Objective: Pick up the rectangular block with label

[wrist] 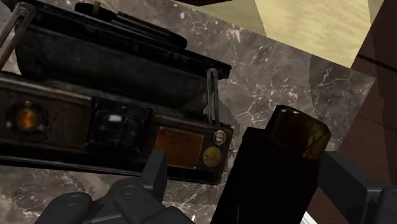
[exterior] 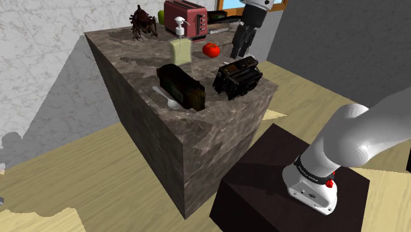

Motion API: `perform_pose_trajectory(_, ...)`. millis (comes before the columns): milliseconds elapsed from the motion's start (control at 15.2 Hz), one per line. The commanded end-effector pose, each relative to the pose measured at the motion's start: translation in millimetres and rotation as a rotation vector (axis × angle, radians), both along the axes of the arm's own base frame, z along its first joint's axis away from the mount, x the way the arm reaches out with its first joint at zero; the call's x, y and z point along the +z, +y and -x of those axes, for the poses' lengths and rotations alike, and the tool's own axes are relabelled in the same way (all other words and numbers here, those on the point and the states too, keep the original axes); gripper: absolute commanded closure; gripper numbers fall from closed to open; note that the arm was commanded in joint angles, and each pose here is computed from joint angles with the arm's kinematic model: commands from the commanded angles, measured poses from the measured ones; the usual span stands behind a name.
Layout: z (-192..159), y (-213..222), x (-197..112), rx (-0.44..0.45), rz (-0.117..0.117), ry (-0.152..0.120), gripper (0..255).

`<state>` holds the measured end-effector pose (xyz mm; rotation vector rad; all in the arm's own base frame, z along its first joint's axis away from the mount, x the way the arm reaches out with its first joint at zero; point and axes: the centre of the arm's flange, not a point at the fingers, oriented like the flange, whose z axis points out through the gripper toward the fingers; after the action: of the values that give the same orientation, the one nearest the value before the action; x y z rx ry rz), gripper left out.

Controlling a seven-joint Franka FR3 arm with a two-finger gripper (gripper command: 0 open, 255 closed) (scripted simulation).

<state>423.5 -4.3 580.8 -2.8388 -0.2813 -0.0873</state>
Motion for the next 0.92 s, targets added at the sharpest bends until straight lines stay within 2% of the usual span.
perform_pose_trajectory(0, -29, -9, -15, -0.003, -0.1, 0.021, 0)
perform_pose_trajectory(462, -122, -31, -76, -0.007, -0.438, 0.097, 0)
perform_pose_trajectory(858, -197, -32, -137, -0.01, -0.728, 0.162, 0)
